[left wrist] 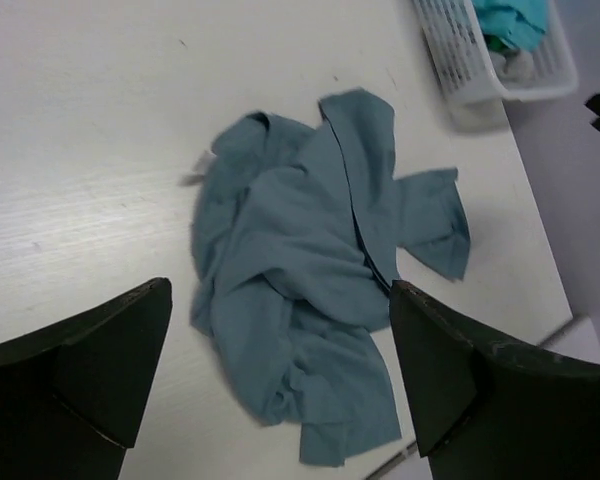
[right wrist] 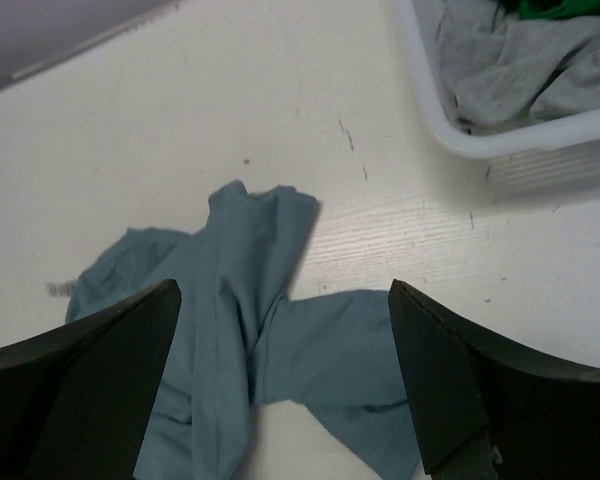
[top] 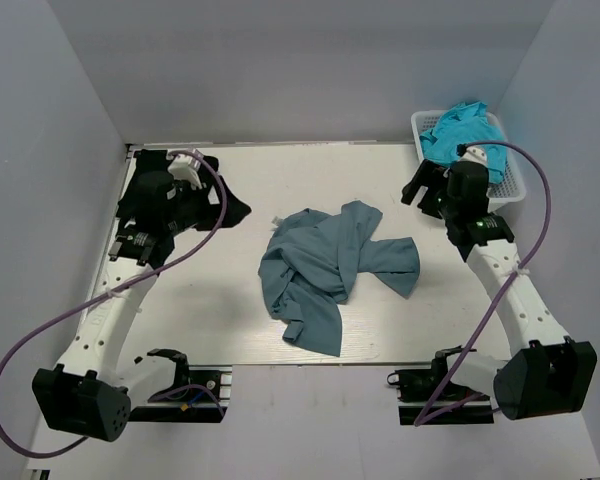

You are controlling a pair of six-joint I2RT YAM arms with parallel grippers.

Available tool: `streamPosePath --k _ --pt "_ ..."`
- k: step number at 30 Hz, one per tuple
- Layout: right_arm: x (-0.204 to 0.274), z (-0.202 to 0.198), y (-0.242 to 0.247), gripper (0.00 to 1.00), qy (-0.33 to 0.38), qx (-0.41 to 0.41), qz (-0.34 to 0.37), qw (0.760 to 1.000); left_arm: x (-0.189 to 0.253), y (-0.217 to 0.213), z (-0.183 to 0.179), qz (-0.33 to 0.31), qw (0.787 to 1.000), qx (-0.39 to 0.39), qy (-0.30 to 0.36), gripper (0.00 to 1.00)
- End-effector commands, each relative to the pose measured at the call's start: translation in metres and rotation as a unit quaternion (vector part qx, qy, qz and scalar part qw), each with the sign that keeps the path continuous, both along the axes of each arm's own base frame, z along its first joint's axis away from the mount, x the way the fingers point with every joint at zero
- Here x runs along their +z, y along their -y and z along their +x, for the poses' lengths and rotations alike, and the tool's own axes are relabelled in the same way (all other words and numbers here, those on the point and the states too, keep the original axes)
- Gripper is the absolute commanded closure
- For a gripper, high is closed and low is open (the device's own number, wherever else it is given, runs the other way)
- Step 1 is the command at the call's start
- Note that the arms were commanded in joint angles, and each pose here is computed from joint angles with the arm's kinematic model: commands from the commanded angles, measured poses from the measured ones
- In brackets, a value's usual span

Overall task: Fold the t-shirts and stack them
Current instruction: Flatten out the tshirt

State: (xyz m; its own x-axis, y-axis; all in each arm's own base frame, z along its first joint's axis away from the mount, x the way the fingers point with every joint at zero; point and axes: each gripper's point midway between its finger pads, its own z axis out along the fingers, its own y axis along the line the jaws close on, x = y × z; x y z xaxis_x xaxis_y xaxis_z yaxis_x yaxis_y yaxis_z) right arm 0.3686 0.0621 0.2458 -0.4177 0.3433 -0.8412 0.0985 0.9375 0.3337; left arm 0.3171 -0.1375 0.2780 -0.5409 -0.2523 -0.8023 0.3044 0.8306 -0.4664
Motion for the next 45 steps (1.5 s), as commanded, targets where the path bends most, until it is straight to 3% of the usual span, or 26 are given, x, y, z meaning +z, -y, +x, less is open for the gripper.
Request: streamPosePath --k 1,5,9,15,17,23,28,31,32,34,35,36,37,39,41,45 --pt "0.015 -0.006 -0.013 0.1 -0.01 0.042 0.007 0.999 -0.029 0.028 -0.029 -0.034 0.994 -0.087 -0.062 0.01" --pt "0.009 0.003 -0.011 0.1 -0.005 0.063 -0.039 0.997 -0.082 0.044 -0.057 -0.042 0.977 -0.129 -0.166 0.05" --pt "-0.013 0.014 -0.028 0.1 -0.043 0.113 -0.079 0.989 -0.121 0.065 -0.099 -0.046 0.955 -0.164 -0.244 0.08" --pt "-0.045 0.042 -0.091 0.1 -0.121 0.195 -0.146 0.962 -0.17 0.092 -0.149 0.009 0.927 -0.186 -0.327 0.08" --pt "-0.064 0.057 -0.102 0.12 -0.147 0.183 -0.17 0.957 -0.19 0.096 -0.168 0.04 0.913 -0.192 -0.357 0.08" --pt "-0.127 0.067 -0.106 0.17 -0.242 0.153 -0.209 0.935 -0.212 0.104 -0.189 0.1 0.904 -0.182 -0.373 0.08" --pt "-0.157 0.065 -0.116 0.26 -0.269 0.148 -0.204 0.93 -0.24 0.115 -0.198 0.166 0.888 -0.185 -0.387 0.08" --pt "-0.171 0.063 -0.116 0.32 -0.281 0.145 -0.197 0.928 -0.24 0.132 -0.189 0.168 0.895 -0.193 -0.365 0.1" --pt "-0.178 0.062 -0.119 0.34 -0.287 0.153 -0.189 0.927 -0.246 0.134 -0.191 0.173 0.892 -0.196 -0.368 0.15" --pt "-0.184 0.06 -0.125 0.47 -0.292 0.162 -0.184 0.924 -0.252 0.136 -0.185 0.176 0.896 -0.183 -0.364 0.26" --pt "-0.184 0.061 -0.126 0.61 -0.29 0.162 -0.182 0.925 -0.252 0.137 -0.181 0.179 0.898 -0.179 -0.36 0.49" --pt "-0.181 0.062 -0.127 0.89 -0.287 0.16 -0.176 0.928 -0.25 0.138 -0.175 0.179 0.903 -0.166 -0.353 0.57" --pt "-0.179 0.064 -0.128 0.98 -0.281 0.16 -0.173 0.93 -0.245 0.143 -0.168 0.174 0.909 -0.158 -0.345 0.64" --pt "-0.165 0.067 -0.133 1.0 -0.259 0.165 -0.159 0.939 -0.237 0.141 -0.153 0.173 0.922 -0.13 -0.321 0.87" --pt "-0.156 0.075 -0.13 1.0 -0.235 0.157 -0.153 0.947 -0.227 0.14 -0.131 0.168 0.936 -0.097 -0.293 1.0" --pt "-0.115 0.075 -0.122 1.0 -0.183 0.119 -0.14 0.966 -0.176 0.137 -0.091 0.169 0.96 -0.023 -0.223 1.0"
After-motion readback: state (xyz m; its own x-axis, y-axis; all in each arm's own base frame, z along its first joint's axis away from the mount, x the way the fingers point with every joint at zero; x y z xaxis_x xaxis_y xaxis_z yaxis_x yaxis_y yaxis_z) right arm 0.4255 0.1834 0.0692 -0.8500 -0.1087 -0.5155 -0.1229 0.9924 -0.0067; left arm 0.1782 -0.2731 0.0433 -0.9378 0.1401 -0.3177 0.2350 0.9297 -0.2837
